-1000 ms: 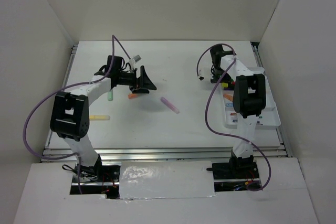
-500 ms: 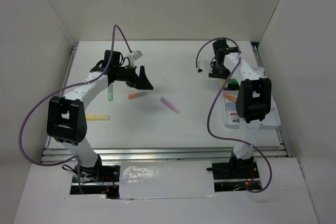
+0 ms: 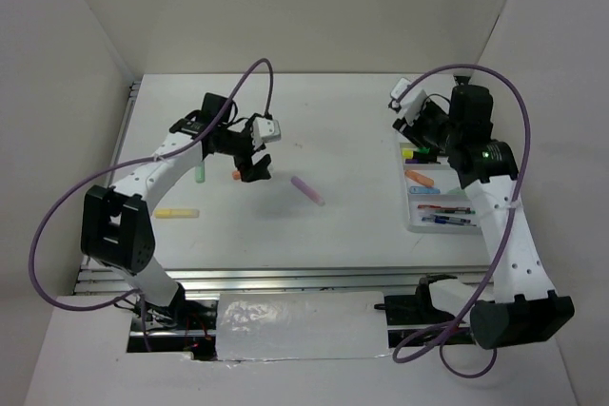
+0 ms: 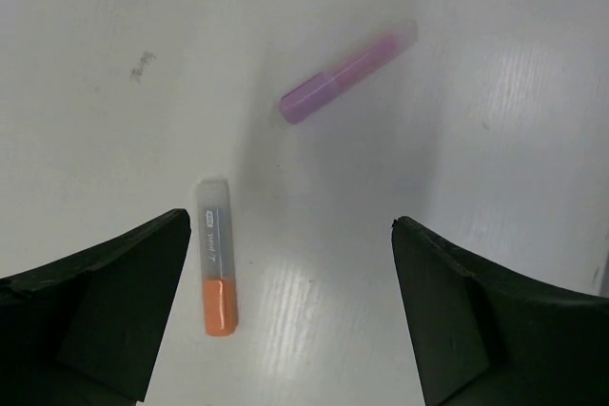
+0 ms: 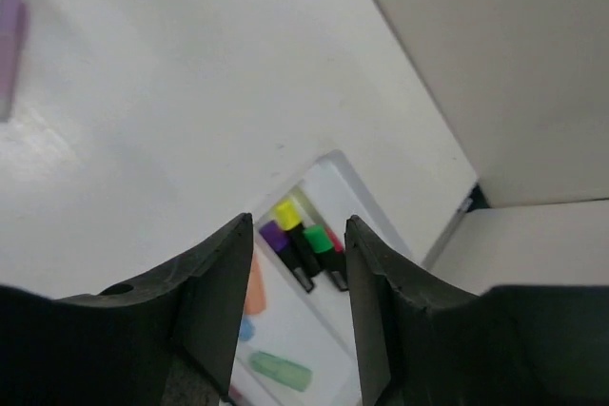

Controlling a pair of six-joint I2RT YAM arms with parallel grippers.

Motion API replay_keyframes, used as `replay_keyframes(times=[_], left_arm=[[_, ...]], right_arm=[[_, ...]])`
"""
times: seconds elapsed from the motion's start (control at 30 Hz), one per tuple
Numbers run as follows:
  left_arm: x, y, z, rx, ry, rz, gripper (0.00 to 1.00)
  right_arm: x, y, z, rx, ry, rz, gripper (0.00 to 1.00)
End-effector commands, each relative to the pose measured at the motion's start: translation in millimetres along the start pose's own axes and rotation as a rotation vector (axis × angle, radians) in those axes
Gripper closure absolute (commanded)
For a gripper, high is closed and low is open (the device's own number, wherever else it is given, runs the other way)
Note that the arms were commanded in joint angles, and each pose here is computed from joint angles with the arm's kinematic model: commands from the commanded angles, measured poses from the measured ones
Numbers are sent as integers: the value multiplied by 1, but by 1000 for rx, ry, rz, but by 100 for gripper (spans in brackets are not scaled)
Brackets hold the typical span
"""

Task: Sort the stationery into containers
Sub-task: Grab a piece of stationery with the left arm

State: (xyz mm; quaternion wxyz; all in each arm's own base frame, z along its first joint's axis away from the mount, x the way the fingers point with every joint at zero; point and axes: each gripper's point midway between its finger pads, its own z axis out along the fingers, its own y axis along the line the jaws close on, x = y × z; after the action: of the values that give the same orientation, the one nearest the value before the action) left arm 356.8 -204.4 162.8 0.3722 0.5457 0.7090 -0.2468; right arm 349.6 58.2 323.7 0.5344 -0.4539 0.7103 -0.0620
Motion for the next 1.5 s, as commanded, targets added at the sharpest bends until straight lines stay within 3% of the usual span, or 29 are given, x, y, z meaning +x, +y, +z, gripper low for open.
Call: replay_keyframes(times=[0.0,0.2,0.33,0.5,0.63,0.9,1.2,1.33,1.47], left_arm=[[-12,-8,4,118,-19,321,1],[2,-11,60,321,40,461,1],[3,-2,90,358,42,483,8],[20,-6,117,435,107,536,27],[37,-11,127,475,160,550,32],[62,-10,141,486,208,543,36],[67,-14,137,420,220,538,67],[50,-16,124,355,194,527,74],[23,-31,105,359,156,403,79]], right_arm=[[4,32,5,-82,-37,187,49],[15,64,-18,-121,-38,340,33],[23,77,-25,-134,-25,384,32],[34,84,-28,-154,16,418,34],[35,86,-25,-180,18,439,34],[37,83,-18,-218,25,511,37],[34,102,-8,-338,32,627,39],[34,115,-1,-407,54,671,41],[26,130,5,-431,48,581,45]])
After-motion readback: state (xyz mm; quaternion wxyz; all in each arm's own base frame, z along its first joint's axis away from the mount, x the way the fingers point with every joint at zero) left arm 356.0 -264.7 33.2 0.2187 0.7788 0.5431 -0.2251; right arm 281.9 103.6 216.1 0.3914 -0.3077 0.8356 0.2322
